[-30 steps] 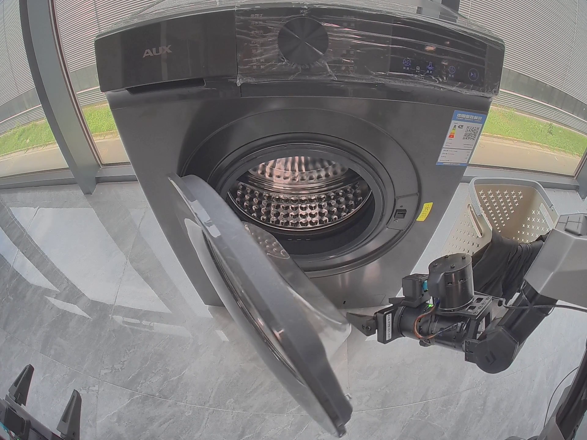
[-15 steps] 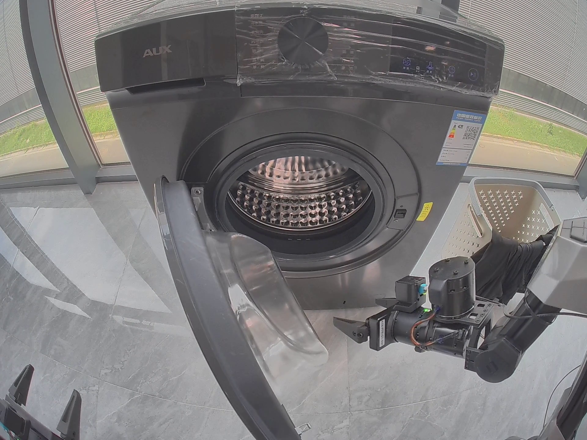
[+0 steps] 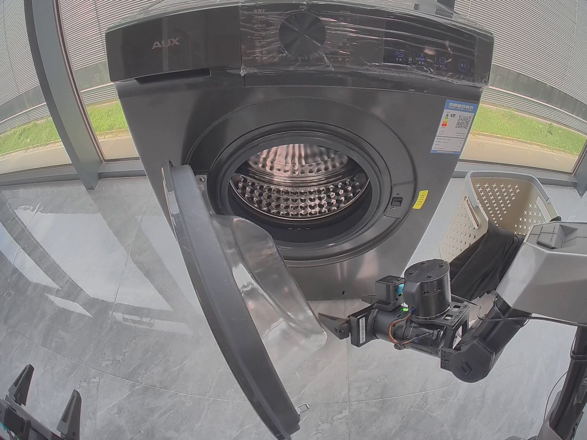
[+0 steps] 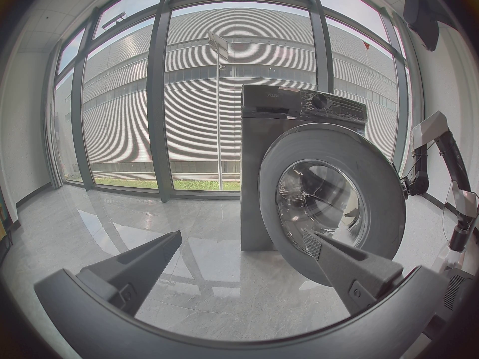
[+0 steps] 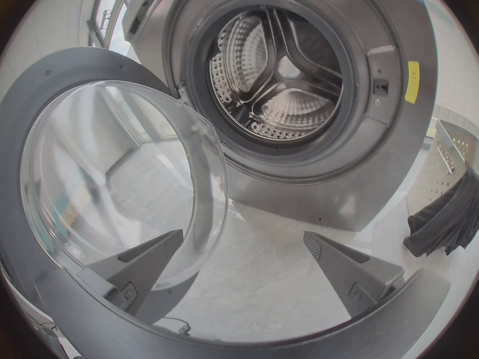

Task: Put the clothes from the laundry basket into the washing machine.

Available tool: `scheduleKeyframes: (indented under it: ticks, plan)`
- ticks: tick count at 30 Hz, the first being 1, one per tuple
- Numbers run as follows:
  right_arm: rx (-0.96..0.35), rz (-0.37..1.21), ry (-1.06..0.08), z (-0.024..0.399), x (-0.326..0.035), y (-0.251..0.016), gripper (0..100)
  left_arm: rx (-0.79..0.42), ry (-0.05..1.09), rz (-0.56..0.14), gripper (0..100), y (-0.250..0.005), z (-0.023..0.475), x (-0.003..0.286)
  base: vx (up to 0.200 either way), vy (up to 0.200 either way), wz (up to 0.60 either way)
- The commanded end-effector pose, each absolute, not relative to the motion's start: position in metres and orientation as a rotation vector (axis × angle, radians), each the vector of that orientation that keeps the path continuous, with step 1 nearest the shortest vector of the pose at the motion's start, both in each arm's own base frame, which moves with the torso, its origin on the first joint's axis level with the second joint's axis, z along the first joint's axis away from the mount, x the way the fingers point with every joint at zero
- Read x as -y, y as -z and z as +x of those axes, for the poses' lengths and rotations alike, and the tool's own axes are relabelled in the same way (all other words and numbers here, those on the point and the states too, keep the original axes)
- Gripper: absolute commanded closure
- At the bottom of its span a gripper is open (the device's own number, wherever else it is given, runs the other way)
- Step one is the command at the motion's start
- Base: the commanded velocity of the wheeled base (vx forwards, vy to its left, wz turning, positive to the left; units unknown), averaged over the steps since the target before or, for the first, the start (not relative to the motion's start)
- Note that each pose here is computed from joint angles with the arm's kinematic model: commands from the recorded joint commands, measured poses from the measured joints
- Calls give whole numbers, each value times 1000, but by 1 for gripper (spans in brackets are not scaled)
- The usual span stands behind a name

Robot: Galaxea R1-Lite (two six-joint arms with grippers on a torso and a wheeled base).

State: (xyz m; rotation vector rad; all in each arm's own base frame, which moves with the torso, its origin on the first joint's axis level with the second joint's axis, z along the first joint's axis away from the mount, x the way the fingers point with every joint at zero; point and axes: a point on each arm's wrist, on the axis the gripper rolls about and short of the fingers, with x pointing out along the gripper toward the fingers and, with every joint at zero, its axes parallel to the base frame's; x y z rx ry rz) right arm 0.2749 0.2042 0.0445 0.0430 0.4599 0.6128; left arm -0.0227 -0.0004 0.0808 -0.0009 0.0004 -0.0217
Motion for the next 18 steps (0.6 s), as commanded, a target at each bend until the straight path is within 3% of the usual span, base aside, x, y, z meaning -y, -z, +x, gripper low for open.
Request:
scheduleKeyframes:
  ticks: [1, 11, 18]
  plan:
    - [-452, 36, -674, 263, -219, -41, 0, 0, 21, -2, 0, -75, -23, 0, 0, 0, 0]
    - [-405, 60, -650, 278, -215, -49, 0, -2, 21, -2, 0, -75, -23, 0, 0, 0, 0]
    - [-389, 76, -716, 288, -226, -48, 0, 0, 21, -2, 0, -75, -23, 0, -200, 0, 0]
